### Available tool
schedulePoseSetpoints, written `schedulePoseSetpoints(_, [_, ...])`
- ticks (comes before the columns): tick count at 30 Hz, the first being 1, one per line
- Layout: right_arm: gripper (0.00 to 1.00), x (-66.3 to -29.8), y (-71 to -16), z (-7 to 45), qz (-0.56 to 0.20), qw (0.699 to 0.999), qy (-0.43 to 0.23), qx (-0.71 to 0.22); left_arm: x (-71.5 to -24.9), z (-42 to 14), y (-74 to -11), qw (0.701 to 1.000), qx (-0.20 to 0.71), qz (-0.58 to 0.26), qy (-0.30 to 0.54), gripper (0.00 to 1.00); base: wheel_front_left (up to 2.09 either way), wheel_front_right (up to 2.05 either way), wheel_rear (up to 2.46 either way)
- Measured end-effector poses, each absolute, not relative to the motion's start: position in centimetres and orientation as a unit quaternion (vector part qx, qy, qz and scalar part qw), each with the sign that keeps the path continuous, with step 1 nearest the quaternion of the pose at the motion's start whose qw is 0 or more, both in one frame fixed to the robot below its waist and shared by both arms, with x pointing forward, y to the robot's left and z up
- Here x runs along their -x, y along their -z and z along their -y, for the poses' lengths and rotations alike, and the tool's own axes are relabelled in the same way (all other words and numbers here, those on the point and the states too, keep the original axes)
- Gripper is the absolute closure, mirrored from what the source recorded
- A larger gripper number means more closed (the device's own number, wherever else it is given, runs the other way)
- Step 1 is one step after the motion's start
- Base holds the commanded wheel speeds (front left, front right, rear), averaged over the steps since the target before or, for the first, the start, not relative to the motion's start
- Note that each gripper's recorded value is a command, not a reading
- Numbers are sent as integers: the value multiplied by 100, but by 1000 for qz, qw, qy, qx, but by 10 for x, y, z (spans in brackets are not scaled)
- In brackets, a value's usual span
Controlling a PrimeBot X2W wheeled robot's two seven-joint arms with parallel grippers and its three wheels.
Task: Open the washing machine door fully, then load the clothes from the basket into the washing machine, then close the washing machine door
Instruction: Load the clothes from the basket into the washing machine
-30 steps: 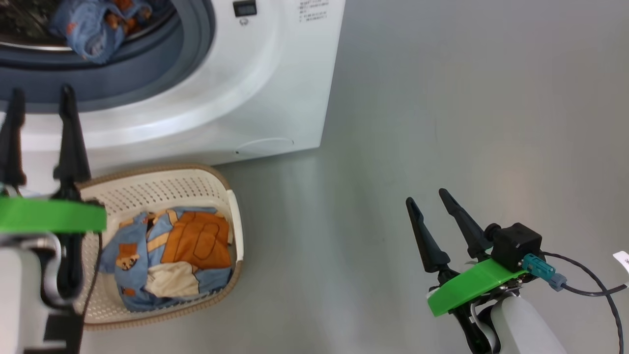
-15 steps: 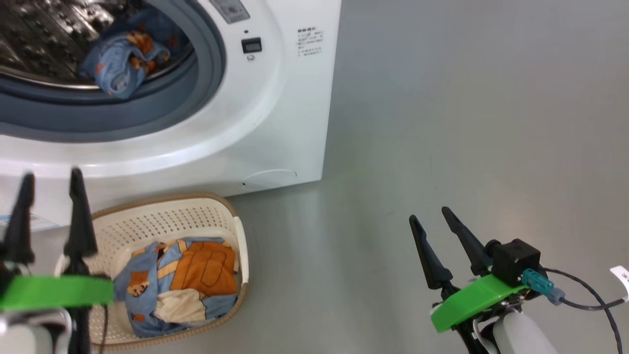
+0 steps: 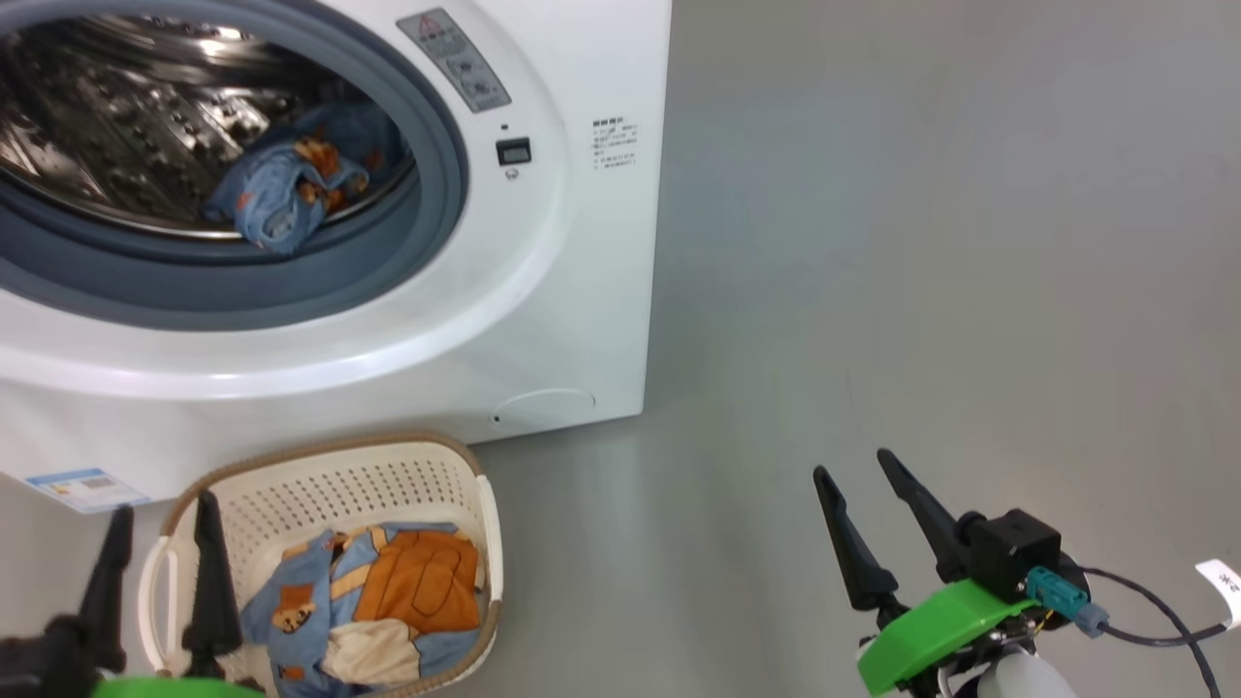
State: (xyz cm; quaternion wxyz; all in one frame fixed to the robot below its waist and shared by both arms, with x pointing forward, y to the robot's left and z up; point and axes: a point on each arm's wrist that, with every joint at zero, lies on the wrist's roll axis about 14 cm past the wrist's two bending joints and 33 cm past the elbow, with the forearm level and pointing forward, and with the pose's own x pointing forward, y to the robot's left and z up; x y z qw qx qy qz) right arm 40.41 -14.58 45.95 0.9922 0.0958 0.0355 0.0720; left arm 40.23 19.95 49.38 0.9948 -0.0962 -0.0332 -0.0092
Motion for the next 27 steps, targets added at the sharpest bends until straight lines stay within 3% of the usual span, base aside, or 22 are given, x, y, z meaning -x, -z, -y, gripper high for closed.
schedulePoseSetpoints(27, [0,-382,-471,150,-22,993,-66,-92,-347,-214,-482,995,92,9,-28,0,0,0,0])
